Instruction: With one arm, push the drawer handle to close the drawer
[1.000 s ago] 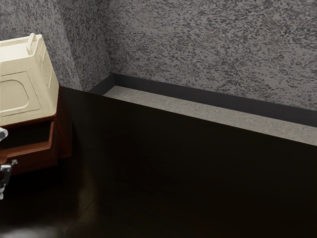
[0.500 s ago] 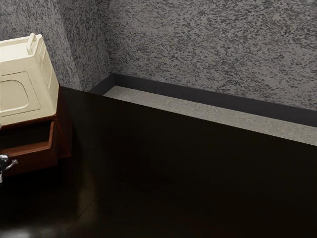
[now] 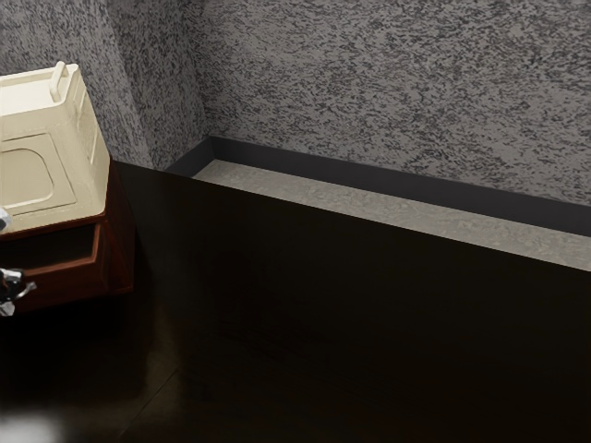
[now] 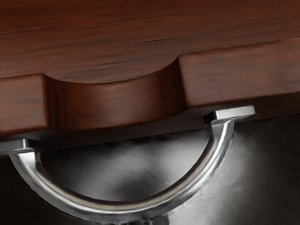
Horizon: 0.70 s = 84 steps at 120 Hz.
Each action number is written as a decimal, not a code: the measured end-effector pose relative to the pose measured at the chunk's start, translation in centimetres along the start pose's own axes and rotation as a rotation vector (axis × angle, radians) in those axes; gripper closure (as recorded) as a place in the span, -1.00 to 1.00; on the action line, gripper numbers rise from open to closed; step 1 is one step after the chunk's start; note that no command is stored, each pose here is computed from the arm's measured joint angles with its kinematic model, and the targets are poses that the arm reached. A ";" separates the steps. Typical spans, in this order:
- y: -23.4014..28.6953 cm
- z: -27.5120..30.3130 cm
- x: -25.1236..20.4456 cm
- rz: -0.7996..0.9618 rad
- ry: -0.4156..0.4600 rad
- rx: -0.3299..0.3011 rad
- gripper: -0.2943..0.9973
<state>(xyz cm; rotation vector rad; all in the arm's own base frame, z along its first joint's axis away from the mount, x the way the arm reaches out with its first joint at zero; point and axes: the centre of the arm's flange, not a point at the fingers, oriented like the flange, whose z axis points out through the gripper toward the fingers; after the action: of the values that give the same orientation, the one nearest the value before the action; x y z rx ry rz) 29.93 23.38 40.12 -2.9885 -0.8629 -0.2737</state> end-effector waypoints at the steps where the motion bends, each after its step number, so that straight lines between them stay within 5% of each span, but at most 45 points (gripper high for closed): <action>1: 0.0 0.0 0.1 0.004 0.000 0.000 0.66; 84: -1.1 0.3 4.7 0.221 -0.066 0.009 0.67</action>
<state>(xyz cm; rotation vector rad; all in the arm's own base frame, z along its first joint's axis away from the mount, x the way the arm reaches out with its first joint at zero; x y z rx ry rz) 33.33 26.76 40.63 -3.0635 -0.5284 -0.1653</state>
